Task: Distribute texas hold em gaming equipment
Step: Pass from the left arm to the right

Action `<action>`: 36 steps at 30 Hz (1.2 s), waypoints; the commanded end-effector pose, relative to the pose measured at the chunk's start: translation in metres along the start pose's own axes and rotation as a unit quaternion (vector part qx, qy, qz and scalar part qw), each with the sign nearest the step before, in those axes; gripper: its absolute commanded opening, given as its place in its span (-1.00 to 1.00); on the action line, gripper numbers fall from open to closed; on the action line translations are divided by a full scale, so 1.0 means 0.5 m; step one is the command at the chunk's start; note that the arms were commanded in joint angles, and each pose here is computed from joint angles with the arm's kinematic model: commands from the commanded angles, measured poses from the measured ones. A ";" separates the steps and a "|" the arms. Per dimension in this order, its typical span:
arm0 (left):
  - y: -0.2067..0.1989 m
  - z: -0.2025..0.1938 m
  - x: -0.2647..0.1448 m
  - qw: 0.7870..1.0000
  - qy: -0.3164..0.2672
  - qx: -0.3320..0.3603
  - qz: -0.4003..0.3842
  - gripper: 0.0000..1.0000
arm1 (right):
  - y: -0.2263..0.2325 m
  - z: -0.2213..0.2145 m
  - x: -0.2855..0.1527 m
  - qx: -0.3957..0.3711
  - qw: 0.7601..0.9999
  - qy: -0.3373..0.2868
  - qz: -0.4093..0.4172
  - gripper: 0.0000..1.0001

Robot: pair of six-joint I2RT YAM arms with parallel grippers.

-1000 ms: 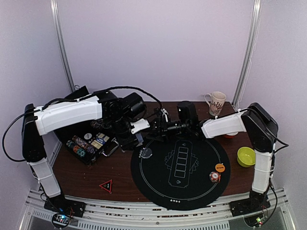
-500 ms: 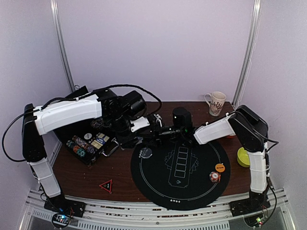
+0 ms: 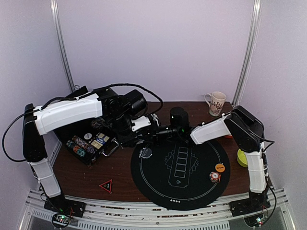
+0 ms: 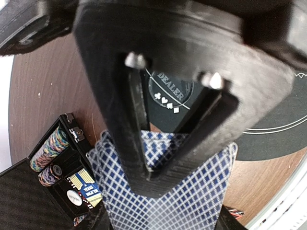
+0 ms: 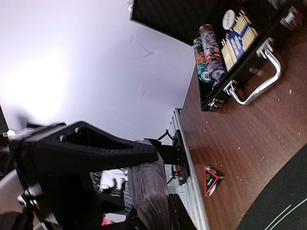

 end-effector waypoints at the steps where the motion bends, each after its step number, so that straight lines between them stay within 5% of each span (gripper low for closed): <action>1: 0.009 0.020 -0.006 0.999 -0.038 -0.006 0.019 0.19 | 0.031 0.011 0.004 -0.031 0.999 0.012 0.033 -1.00; 4: 0.013 0.020 -0.013 0.997 -0.075 -0.008 0.030 0.70 | 0.048 0.021 -0.009 -0.042 0.998 0.009 0.035 -1.00; 7: 0.020 0.008 -0.037 0.989 -0.141 -0.003 0.038 0.95 | 0.067 0.028 -0.031 -0.055 0.998 0.012 0.036 -1.00; 12: 0.035 -0.017 -0.118 0.934 -0.356 -0.002 0.007 0.97 | 0.100 0.043 -0.081 -0.075 0.997 0.005 0.026 -1.00; 16: 0.024 -0.067 -0.125 0.886 -0.464 0.018 -0.014 0.96 | 0.124 0.050 -0.103 -0.092 0.996 0.008 0.005 -1.00; 25: 0.021 -0.060 -0.105 0.865 -0.499 0.037 -0.032 0.96 | 0.176 0.066 -0.114 -0.128 0.991 0.016 -0.024 -1.00; 36: 0.010 -0.038 -0.064 0.877 -0.472 0.065 -0.067 0.76 | 0.202 0.080 -0.116 -0.138 0.990 -0.007 -0.018 -1.00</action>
Point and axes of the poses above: each gripper's point midway between its finger pads, its own x axis out along the fingers, its own y axis along the line the jaws close on, z = x × y, the point moved 10 cm from there along -x, back along the fingers, and after that the axes turned 14 degrees about -x, right-handed, at the moved point
